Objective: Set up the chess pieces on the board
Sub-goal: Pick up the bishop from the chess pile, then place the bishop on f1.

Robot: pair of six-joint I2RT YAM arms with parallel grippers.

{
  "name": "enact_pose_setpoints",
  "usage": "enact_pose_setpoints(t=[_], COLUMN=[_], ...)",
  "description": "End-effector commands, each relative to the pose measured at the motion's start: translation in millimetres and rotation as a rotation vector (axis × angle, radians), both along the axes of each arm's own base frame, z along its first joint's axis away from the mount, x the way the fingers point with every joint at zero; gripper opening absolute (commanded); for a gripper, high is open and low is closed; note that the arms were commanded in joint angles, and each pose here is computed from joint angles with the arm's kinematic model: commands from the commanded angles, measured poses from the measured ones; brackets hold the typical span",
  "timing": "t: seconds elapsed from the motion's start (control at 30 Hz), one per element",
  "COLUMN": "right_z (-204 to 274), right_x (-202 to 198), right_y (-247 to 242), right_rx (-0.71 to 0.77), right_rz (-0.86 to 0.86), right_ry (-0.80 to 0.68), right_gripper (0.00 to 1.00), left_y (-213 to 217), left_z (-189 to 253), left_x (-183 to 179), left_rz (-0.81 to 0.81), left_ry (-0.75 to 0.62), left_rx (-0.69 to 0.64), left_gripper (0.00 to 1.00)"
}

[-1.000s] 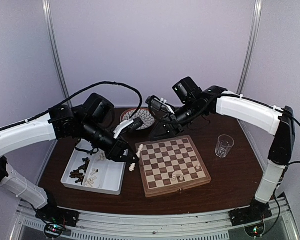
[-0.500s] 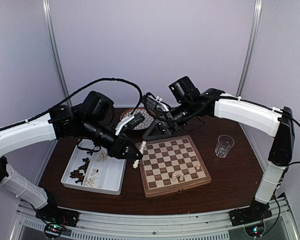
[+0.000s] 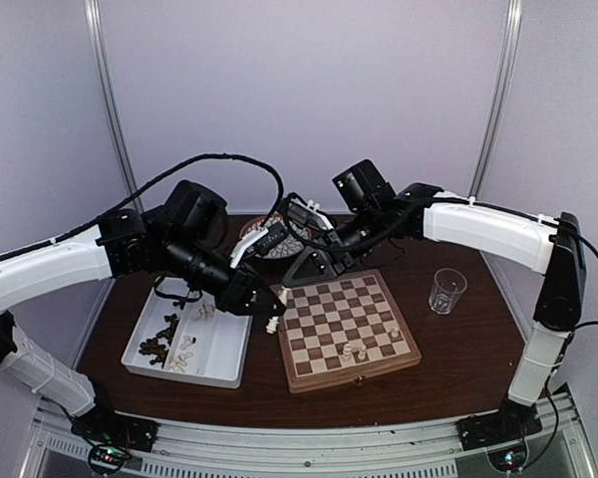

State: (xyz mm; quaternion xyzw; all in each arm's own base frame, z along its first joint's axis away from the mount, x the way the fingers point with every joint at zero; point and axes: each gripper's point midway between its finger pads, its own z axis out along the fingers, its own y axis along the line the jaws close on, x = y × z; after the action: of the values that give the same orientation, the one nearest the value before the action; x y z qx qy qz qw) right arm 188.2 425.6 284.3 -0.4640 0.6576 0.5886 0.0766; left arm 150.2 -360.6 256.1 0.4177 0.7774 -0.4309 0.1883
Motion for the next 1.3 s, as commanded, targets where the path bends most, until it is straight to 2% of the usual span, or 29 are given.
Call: enact_pose_setpoints(t=[0.0, 0.2, 0.47, 0.63, 0.97, 1.27], right_z=[0.2, 2.1, 4.3, -3.8, -46.8, -107.3], right_x=[-3.8, -1.4, 15.6, 20.4, 28.0, 21.6], right_y=[3.2, 1.1, -23.6, -37.3, -79.4, -135.7], right_rx=[0.024, 0.027, -0.015, -0.049, -0.242, -0.453], right_rz=[0.023, 0.017, -0.047, -0.076, -0.113, -0.091], right_ry=[0.010, -0.008, -0.177, -0.232, -0.541, -0.731], right_gripper=[0.16, 0.04, 0.03, 0.03, 0.04, 0.03], left_y=[-4.9, -2.3, 17.9, 29.4, 54.6, 57.4], left_z=[18.1, 11.7, -15.7, -28.1, -54.6, -55.2], left_x=[1.4, 0.9, -2.7, -4.8, 19.3, 32.3], left_rz=[-0.001, 0.004, 0.033, 0.058, 0.174, 0.209], left_ry=[-0.039, -0.037, -0.034, -0.034, -0.025, -0.018], left_rx=[-0.061, -0.044, 0.056, 0.095, 0.182, 0.189], left_gripper=[0.00, 0.00, 0.00, 0.00, 0.00, 0.00])
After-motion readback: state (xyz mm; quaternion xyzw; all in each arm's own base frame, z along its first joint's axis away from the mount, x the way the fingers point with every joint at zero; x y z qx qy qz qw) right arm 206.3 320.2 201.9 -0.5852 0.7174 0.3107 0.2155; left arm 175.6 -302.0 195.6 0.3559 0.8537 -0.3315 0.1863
